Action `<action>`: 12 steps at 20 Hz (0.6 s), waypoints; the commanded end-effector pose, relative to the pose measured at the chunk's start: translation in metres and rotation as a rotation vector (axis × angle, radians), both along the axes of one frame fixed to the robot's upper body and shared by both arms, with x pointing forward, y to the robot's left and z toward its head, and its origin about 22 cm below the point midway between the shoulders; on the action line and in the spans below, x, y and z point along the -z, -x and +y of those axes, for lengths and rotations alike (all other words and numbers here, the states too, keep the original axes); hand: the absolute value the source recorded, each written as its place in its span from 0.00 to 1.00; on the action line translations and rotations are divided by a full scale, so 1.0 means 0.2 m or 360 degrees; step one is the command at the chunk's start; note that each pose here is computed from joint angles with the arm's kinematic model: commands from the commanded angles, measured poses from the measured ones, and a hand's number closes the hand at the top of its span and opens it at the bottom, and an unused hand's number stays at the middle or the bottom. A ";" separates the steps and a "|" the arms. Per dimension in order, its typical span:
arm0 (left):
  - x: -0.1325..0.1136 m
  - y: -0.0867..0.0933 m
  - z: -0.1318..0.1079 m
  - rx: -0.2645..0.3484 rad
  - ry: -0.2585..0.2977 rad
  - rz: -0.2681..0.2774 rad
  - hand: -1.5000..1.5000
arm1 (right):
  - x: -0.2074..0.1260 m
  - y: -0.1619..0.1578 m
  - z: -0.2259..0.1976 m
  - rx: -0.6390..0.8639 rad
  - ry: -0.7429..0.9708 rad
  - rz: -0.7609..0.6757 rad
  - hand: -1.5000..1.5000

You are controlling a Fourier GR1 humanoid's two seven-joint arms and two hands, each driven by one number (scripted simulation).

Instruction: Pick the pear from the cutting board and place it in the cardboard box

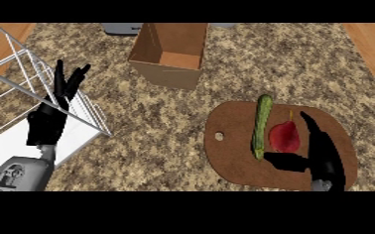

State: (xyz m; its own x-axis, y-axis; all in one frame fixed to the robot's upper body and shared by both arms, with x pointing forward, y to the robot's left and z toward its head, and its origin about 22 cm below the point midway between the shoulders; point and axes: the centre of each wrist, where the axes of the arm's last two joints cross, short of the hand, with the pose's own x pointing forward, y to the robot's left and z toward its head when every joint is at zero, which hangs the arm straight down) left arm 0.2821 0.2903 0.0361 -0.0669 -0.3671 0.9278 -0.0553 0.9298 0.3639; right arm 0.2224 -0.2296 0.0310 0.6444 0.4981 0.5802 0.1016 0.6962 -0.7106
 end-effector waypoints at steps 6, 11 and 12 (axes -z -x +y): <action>0.14 0.15 -0.03 -0.0147 0.0037 0.0258 0.50 | 0.01 -0.09 -0.07 0.0098 0.0313 -0.0089 1.00; 0.14 0.19 0.05 -0.0154 0.0031 0.0266 0.50 | -0.02 0.00 -0.10 0.0098 0.0427 -0.0201 1.00; 0.08 0.11 0.02 -0.0139 -0.0004 0.0236 0.50 | 0.04 -0.10 0.00 0.0120 0.0425 -0.0243 1.00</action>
